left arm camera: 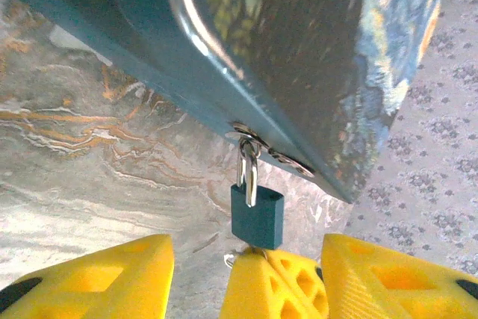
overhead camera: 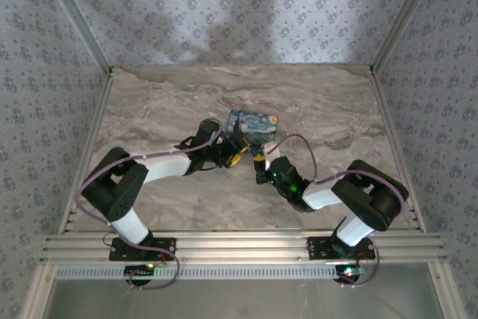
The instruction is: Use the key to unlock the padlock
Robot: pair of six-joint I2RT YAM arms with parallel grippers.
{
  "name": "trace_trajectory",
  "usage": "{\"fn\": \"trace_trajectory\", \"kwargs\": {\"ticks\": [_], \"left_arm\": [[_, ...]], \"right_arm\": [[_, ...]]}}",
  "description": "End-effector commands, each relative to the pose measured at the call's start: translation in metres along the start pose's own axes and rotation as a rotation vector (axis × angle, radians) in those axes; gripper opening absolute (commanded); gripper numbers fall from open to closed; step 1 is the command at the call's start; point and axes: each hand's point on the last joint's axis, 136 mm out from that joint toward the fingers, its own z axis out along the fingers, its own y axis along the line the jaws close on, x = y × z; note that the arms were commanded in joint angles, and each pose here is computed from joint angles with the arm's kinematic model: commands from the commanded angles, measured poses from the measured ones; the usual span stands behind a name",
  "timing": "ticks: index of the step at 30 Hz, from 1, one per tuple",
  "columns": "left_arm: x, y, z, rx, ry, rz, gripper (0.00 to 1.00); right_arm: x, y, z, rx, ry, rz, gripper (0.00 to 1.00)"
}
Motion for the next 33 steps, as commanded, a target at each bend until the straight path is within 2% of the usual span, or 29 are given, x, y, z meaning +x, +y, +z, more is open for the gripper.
{"fn": "trace_trajectory", "kwargs": {"ticks": [1, 8, 14, 19, 24, 33], "left_arm": [[-0.016, -0.002, -0.021, -0.024, -0.061, 0.050, 0.56], [-0.059, -0.001, -0.053, -0.084, -0.149, 0.130, 0.64], [-0.097, -0.007, -0.064, -0.175, -0.181, 0.290, 0.73], [-0.119, -0.023, -0.056, -0.203, -0.173, 0.394, 0.76], [-0.128, -0.034, -0.030, -0.230, -0.102, 0.465, 0.77], [-0.137, -0.023, 0.006, -0.270, -0.044, 0.466, 0.78]], "right_arm": [[0.004, -0.001, 0.000, -0.062, 0.023, 0.180, 0.00], [0.016, -0.010, 0.003, -0.093, 0.072, 0.370, 0.00], [0.018, -0.019, 0.006, -0.105, 0.096, 0.536, 0.00], [0.025, -0.023, 0.008, -0.109, 0.133, 0.605, 0.00], [0.027, -0.026, 0.009, -0.118, 0.151, 0.650, 0.00], [0.031, -0.032, 0.009, -0.106, 0.169, 0.671, 0.00]]}}
